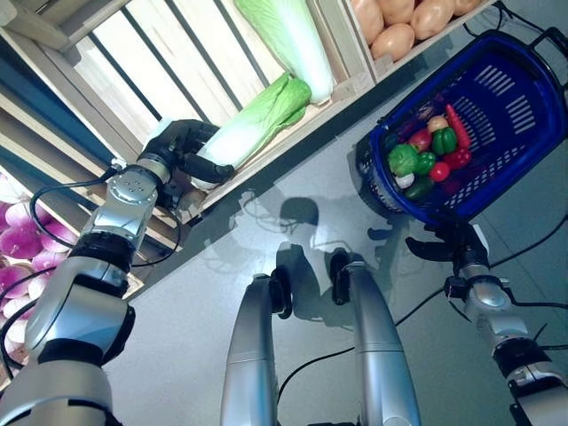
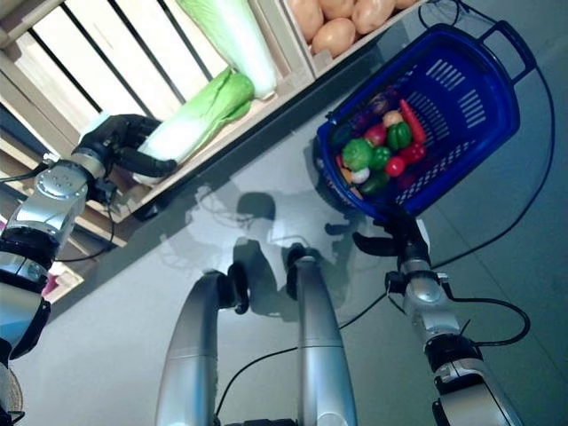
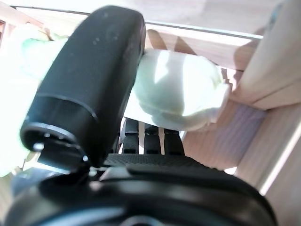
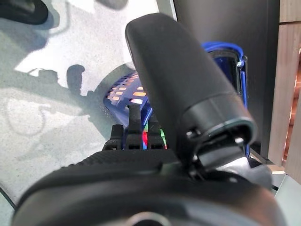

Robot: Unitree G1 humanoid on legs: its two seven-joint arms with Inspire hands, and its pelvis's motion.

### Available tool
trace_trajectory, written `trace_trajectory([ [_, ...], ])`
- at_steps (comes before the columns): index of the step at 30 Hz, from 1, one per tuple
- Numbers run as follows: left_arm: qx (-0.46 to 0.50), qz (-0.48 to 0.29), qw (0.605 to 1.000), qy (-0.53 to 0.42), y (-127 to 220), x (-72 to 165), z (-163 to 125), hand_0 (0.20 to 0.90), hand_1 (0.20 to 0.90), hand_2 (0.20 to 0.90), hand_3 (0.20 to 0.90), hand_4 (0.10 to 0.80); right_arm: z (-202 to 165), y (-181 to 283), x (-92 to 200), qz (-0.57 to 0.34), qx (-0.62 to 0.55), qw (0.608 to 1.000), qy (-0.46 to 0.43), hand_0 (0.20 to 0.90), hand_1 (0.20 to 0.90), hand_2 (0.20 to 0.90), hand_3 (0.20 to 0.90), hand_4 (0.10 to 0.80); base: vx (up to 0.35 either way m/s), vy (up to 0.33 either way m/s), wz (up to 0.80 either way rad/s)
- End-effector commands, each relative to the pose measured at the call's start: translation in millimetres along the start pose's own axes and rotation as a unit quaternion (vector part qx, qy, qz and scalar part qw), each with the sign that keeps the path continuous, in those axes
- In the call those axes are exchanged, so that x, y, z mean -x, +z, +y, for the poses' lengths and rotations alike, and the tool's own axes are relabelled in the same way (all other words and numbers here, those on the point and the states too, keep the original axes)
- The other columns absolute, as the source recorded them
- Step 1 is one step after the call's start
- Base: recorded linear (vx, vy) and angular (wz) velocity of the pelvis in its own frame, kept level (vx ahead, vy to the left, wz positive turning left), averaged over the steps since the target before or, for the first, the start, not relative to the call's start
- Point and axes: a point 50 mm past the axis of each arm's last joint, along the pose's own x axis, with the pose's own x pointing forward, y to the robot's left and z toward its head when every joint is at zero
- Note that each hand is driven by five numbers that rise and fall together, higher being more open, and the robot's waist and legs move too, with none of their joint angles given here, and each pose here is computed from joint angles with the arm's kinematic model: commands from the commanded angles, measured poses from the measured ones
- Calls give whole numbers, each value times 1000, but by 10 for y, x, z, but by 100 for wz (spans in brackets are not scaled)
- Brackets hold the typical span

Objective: Put vegetables into the basket

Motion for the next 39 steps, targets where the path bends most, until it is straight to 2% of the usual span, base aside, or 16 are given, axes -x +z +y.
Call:
trace_trajectory([
  [1,14,94,995,-31,-514,106,-305,300,300,300,300,400,-51,73,33,-36,-5,999,-22,900,900,900,900,800,-6,-11,-3],
  [9,119,75,990,-27,-596,178,-350,300,300,300,300,400,5,50,60,-36,-6,999,-13,900,900,900,900,800,5,-1,-2],
  [11,205,50,977,-20,-601,213,-364,300,300,300,300,400,51,6,104,-36,-9,999,-4,900,900,900,900,800,25,-4,-7],
  [16,310,-2,951,-20,-619,321,-452,300,300,300,300,400,153,-176,268,-24,-17,999,26,900,900,900,900,800,86,-1,-4],
  [27,297,-20,955,-20,-777,533,-654,300,300,300,300,400,532,-178,455,-39,-54,990,124,900,900,900,900,800,60,7,4],
  [33,294,-36,955,-27,-833,657,-742,300,300,300,300,400,717,-129,594,-58,-139,971,186,900,900,900,900,800,62,-1,-1],
  [36,299,-54,952,-40,-789,716,-872,300,300,300,300,400,836,-42,653,-76,-187,955,219,900,900,900,900,800,84,-16,3],
  [39,297,-71,950,-69,-685,777,-1136,300,300,300,300,400,992,37,708,-87,-228,937,251,900,900,900,900,800,149,-30,0],
])
